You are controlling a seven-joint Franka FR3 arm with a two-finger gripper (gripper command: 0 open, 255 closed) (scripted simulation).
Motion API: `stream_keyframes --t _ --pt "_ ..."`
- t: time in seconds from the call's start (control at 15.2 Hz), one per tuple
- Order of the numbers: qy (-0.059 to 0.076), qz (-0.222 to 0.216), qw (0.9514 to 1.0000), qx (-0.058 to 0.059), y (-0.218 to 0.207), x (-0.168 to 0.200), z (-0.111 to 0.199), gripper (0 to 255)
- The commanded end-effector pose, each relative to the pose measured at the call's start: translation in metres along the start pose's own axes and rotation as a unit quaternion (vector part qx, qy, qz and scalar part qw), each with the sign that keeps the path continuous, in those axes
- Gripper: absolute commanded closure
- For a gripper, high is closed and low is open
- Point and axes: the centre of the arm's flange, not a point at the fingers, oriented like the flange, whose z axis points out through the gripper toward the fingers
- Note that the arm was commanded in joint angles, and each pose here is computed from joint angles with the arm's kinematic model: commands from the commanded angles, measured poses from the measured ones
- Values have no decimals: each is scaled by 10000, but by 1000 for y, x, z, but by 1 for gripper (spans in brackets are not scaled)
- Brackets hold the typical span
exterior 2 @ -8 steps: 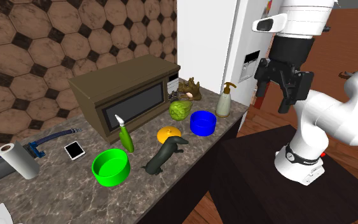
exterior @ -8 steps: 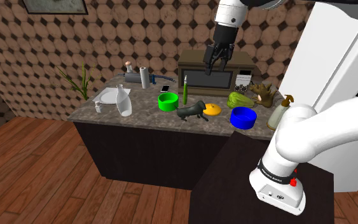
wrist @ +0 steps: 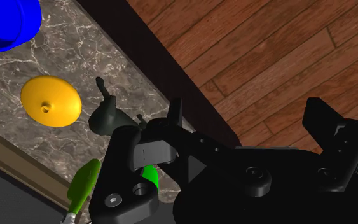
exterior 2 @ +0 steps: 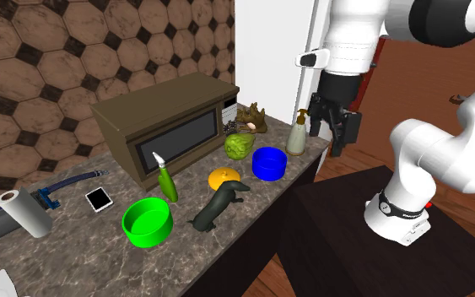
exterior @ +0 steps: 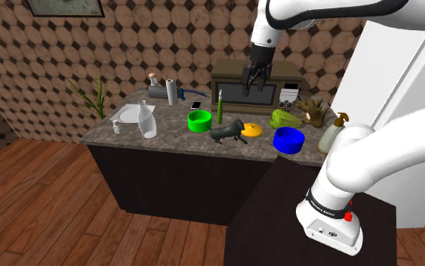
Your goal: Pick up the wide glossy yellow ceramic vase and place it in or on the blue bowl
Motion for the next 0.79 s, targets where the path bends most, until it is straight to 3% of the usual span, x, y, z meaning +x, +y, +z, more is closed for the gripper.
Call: stream_keyframes --t 0.0,0.73 --pt "-46 -15 10000 -26 17 12 15 0" --pt "-317 -73 9993 -161 115 77 101 0"
